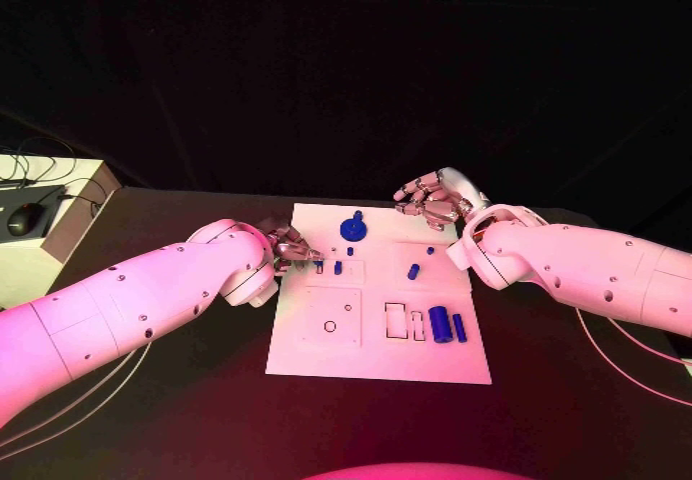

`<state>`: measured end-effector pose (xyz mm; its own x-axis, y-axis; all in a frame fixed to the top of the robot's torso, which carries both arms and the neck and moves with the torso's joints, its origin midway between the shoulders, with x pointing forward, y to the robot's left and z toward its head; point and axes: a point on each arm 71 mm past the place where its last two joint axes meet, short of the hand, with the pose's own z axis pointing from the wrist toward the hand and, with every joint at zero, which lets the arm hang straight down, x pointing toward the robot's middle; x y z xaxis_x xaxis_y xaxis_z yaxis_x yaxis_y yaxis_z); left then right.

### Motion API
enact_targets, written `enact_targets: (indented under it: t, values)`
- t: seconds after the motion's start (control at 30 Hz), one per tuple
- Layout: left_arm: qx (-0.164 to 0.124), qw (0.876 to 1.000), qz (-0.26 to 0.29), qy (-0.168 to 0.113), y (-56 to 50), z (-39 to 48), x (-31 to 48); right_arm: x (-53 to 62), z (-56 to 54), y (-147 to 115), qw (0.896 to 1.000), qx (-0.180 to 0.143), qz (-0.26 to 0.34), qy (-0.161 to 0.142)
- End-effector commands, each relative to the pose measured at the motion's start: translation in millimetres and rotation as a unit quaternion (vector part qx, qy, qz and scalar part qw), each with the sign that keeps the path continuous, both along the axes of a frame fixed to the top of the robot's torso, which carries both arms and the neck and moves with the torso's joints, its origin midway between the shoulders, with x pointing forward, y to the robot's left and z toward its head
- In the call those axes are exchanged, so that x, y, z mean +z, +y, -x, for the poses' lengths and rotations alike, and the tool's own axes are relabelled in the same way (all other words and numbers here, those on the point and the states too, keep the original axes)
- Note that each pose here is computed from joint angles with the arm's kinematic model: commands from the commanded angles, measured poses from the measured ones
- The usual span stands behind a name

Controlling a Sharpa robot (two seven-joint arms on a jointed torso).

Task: Assemble the parts on the task board

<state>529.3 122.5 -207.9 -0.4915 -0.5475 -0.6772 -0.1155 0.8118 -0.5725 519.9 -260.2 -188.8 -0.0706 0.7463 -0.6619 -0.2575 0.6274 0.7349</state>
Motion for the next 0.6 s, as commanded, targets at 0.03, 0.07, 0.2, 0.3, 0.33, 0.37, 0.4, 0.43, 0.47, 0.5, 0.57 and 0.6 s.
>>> enact_targets:
  t: [0.03,0.07,0.2,0.3,0.33,0.37,0.4,0.43,0.47,0.5,0.57,0.6]
  values:
    - [-0.015,0.999,-0.015,0.023,-2.7,2.2,-3.8,0.1,0.6,1.4,1.000,0.009,0.003,-0.001]
    - [-0.016,0.999,-0.016,0.025,-2.8,2.2,-4.2,0.1,0.6,1.4,1.000,0.009,0.002,-0.001]
    - [-0.018,0.999,-0.020,0.029,-3.0,2.1,-5.3,0.2,0.7,1.3,1.000,0.009,0.002,-0.001]
    - [-0.020,0.999,-0.023,0.032,-3.4,2.2,-6.1,0.2,0.8,1.0,1.000,0.009,0.002,-0.001]
    - [-0.021,0.999,-0.024,0.032,-3.6,2.2,-6.3,0.2,0.8,1.0,1.000,0.008,0.002,-0.001]
    - [-0.021,0.999,-0.025,0.032,-3.9,2.1,-6.4,0.2,0.8,1.0,1.000,0.008,0.002,-0.001]
    - [-0.022,0.999,-0.027,0.031,-4.1,2.1,-6.6,0.2,0.9,1.0,1.000,0.009,0.002,-0.001]
    - [-0.023,0.999,-0.028,0.030,-4.2,2.0,-6.7,0.2,0.9,1.0,1.000,0.009,0.002,-0.001]
    - [-0.023,0.999,-0.029,0.030,-4.4,2.0,-6.9,0.2,0.9,1.1,1.000,0.009,0.002,-0.001]
    - [-0.024,0.999,-0.030,0.029,-4.5,2.0,-7.1,0.2,0.9,1.1,1.000,0.009,0.002,-0.001]
    - [-0.025,0.999,-0.032,0.028,-4.7,1.8,-7.2,0.2,1.0,1.1,1.000,0.009,0.002,-0.001]
    - [-0.025,0.999,-0.033,0.027,-4.7,1.8,-7.3,0.2,1.0,1.1,1.000,0.009,0.002,-0.001]
